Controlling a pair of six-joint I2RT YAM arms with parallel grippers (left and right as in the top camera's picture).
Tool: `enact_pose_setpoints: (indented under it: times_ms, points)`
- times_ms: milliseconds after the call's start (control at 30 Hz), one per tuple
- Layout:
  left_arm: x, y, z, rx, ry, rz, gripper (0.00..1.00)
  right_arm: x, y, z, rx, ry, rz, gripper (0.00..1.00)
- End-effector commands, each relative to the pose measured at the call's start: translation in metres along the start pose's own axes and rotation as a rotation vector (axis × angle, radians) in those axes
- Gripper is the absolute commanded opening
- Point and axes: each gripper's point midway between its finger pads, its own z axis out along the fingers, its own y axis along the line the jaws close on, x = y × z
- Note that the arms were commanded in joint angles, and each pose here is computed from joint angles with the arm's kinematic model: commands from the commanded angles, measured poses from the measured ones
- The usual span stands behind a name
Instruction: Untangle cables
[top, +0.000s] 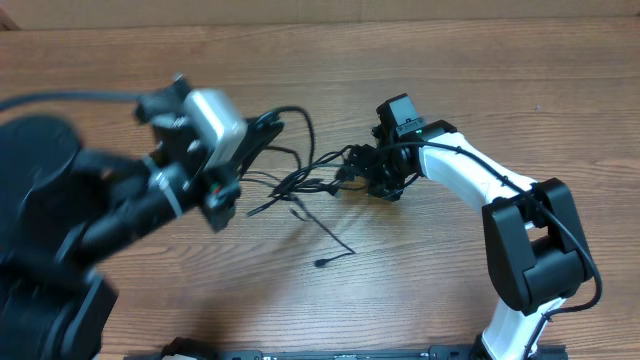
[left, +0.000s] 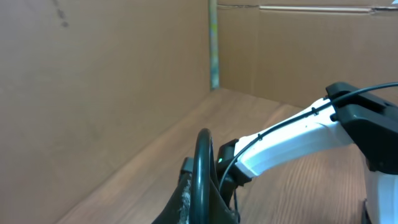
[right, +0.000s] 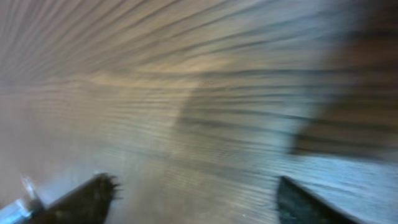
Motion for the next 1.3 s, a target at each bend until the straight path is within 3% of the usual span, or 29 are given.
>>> enact_pose_setpoints:
  times_ms: [0,233,433,933,1133,1267]
  points:
    - [-0.003,0.001,-0.014,-0.062,0.004,0.063,0.04,0.002,0.031,-0.03,-0.255,0.066,-0.172,0.95]
    - [0.022,-0.019,-0.012,0.061,0.086,0.142,0.04,-0.014,0.028,-0.078,-0.528,0.091,-0.168,1.0]
    - [0.042,-0.018,-0.001,0.116,0.152,0.158,0.04,0.012,0.035,-0.093,-0.654,0.17,-0.244,1.0]
    - [0.071,0.006,0.046,0.207,0.229,0.116,0.04,0.109,0.058,-0.06,-0.551,0.444,-0.386,1.0]
    - [0.065,0.016,0.048,0.153,0.217,0.154,0.04,0.125,0.035,-0.039,-0.336,0.481,-0.442,1.0]
    - [0.053,0.018,0.046,0.13,0.176,0.154,0.04,0.13,0.031,-0.037,-0.302,0.495,-0.447,1.0]
